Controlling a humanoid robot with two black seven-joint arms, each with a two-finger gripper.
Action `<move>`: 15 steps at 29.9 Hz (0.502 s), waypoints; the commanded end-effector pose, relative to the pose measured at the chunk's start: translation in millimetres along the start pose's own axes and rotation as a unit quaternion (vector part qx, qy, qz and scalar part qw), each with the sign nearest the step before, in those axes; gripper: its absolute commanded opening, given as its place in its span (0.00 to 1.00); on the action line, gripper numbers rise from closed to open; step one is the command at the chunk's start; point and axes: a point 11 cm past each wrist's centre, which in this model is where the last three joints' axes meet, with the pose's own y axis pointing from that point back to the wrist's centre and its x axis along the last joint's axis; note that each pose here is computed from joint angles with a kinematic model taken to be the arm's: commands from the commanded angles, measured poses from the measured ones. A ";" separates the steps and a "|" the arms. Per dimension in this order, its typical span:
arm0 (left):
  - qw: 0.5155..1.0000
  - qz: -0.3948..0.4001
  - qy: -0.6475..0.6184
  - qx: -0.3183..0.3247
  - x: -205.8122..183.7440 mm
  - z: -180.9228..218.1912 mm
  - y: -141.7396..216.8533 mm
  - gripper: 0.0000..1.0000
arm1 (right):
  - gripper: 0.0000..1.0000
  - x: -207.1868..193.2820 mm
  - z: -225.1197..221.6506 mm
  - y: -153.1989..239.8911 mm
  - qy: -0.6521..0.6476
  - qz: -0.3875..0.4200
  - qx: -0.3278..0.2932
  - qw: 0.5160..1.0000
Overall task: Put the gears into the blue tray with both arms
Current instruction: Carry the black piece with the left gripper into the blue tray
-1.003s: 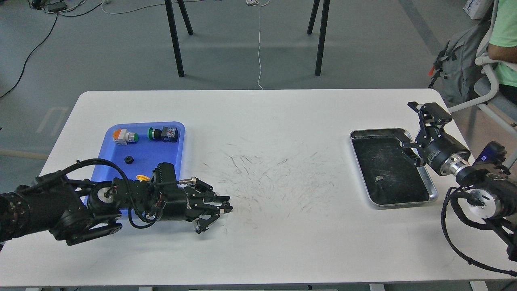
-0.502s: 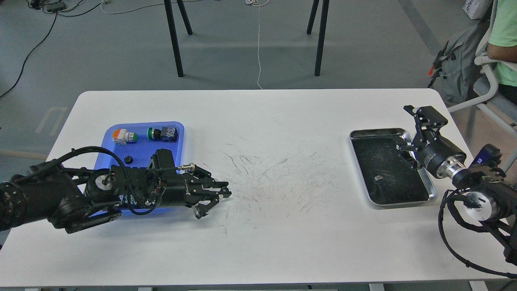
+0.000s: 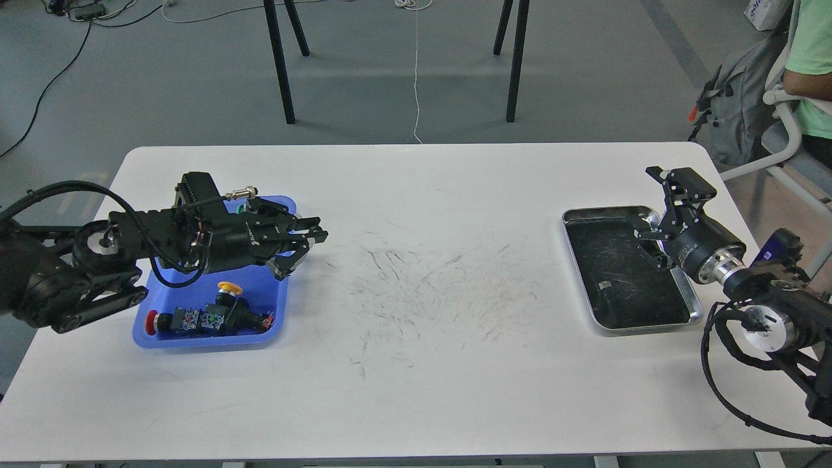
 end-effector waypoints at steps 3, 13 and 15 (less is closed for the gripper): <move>0.999 -0.017 0.022 0.037 -19.9 -16.6 29.7 0.17 | 0.94 2.1 -13.0 -3.8 -0.007 0.008 0.020 1.000; 0.996 -0.050 0.046 0.057 -60.4 -15.0 40.3 0.17 | 0.94 0.4 -56.4 -14.8 -0.030 0.011 0.092 0.995; 0.996 -0.051 0.050 0.061 -63.4 -15.4 40.0 0.18 | 0.94 -4.5 -60.1 -15.3 -0.032 0.003 0.098 0.995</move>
